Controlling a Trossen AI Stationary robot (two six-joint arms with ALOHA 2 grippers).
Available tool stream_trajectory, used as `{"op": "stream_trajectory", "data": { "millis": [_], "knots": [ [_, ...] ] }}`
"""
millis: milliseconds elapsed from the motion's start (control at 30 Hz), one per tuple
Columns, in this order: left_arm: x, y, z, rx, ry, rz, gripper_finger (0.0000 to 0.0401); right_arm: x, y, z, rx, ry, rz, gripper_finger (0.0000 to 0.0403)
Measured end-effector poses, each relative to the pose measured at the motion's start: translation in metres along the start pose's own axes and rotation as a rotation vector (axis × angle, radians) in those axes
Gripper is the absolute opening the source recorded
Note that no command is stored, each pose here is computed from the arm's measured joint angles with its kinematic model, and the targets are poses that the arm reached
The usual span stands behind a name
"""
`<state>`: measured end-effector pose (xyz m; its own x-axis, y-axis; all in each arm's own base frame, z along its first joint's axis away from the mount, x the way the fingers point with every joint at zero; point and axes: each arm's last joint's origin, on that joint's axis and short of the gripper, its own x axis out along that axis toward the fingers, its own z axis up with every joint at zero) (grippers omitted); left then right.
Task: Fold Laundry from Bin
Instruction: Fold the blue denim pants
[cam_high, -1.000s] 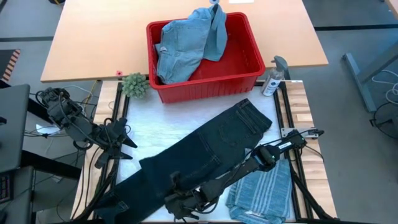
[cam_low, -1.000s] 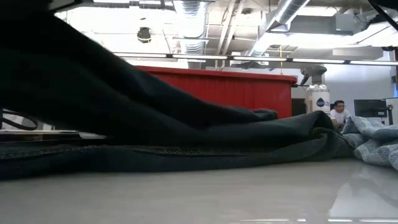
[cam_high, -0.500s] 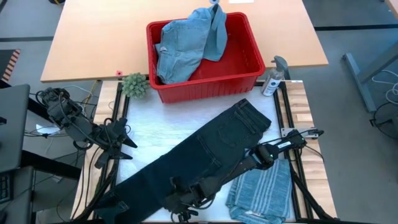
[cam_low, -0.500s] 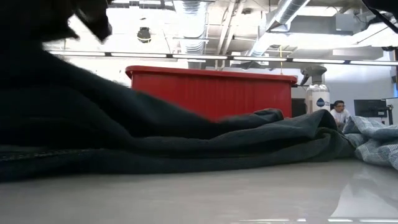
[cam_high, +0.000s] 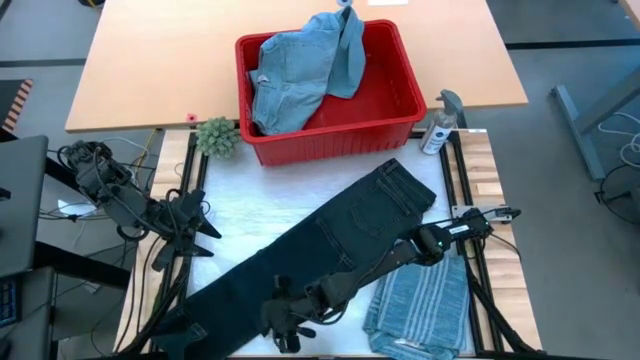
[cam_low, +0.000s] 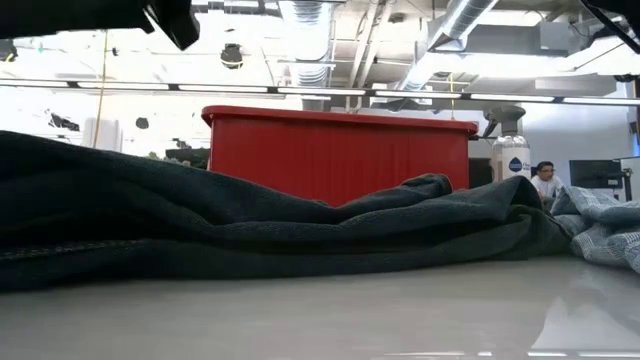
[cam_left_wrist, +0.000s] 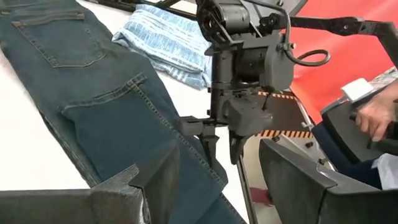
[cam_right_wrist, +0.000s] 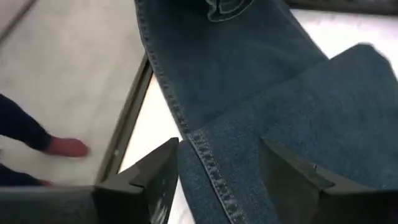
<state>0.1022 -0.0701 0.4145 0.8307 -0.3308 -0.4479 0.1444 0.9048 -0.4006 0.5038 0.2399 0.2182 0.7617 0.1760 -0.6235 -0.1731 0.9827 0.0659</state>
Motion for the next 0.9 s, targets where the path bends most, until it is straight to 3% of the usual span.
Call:
{"op": "stream_trajectory", "data": {
  "millis": [100,200,467,533,633,767,900],
  "knots": [
    [0.0,0.0,0.001,-0.009,-0.009,0.003,0.021,-0.013,-0.006,0.011,0.072,-0.021,0.003,0.0243],
    [0.007,-0.004,0.005,-0.011,-0.072,0.004,0.021,-0.027,-0.015,0.019,0.14,-0.032,-0.129,0.0209],
    [0.032,-0.017,0.002,0.02,-0.019,-0.019,0.021,0.008,-0.039,-0.012,0.163,0.11,-0.227,0.0021],
    [0.032,-0.021,0.002,-0.004,-0.019,-0.044,0.021,0.019,-0.04,-0.021,0.162,0.135,-0.234,0.002],
    [0.029,-0.028,0.003,-0.028,-0.031,-0.102,0.021,0.037,-0.044,-0.039,0.156,0.19,-0.253,0.0052],
    [0.021,-0.035,0.005,-0.081,-0.026,-0.162,0.021,0.037,-0.059,-0.045,0.167,0.271,-0.289,0.0087],
    [0.017,-0.045,-0.004,-0.106,0.124,-0.256,0.021,0.031,-0.069,-0.043,0.159,0.336,-0.239,0.0098]
  ]
}}
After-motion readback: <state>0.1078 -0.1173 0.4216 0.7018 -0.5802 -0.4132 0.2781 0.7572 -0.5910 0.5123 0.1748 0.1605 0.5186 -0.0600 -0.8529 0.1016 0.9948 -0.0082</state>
